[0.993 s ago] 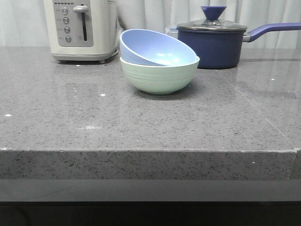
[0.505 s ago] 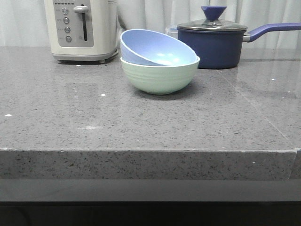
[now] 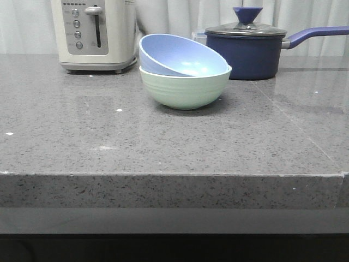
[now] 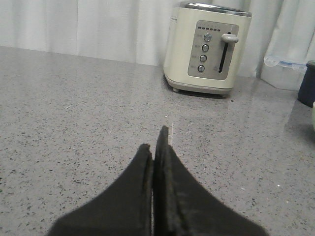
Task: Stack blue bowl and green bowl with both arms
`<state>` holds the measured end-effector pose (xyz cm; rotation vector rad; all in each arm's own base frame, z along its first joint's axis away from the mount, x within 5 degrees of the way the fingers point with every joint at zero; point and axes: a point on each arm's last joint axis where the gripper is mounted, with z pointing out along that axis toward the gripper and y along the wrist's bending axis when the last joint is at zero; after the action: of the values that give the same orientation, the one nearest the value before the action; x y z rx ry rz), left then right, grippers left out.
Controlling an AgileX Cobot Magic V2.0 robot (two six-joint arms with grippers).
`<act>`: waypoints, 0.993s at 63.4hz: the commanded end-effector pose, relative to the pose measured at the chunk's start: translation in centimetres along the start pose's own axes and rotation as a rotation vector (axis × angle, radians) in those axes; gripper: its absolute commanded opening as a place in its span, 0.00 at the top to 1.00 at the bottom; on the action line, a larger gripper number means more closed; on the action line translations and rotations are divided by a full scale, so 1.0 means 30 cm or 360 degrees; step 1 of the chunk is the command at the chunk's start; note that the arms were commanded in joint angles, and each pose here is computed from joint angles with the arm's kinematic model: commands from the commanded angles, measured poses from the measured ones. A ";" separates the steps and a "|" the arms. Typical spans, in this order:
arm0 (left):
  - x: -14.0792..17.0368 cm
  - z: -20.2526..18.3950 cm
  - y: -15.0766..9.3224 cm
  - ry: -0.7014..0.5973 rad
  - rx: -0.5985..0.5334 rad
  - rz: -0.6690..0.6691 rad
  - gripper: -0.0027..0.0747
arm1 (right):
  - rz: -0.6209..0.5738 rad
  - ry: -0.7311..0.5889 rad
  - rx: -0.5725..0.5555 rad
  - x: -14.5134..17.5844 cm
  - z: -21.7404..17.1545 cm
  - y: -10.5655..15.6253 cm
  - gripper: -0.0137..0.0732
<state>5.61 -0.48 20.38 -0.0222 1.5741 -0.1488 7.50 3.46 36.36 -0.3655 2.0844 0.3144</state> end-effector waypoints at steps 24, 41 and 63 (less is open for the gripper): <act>-0.025 -0.005 0.000 -0.0161 0.0002 -0.0013 0.99 | 0.0049 -0.0555 0.0312 0.100 -0.032 -0.052 0.92; -0.025 -0.005 0.000 -0.0161 0.0002 -0.0013 0.99 | 0.0081 -0.0899 0.0487 0.317 0.065 -0.087 0.92; -0.025 -0.005 0.000 -0.0161 0.0002 -0.0013 0.99 | 0.0063 -0.1129 0.0578 0.472 0.152 -0.113 0.92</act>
<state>5.61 -0.48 20.38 -0.0222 1.5741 -0.1488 5.64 0.26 20.32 0.0133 1.5557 0.0820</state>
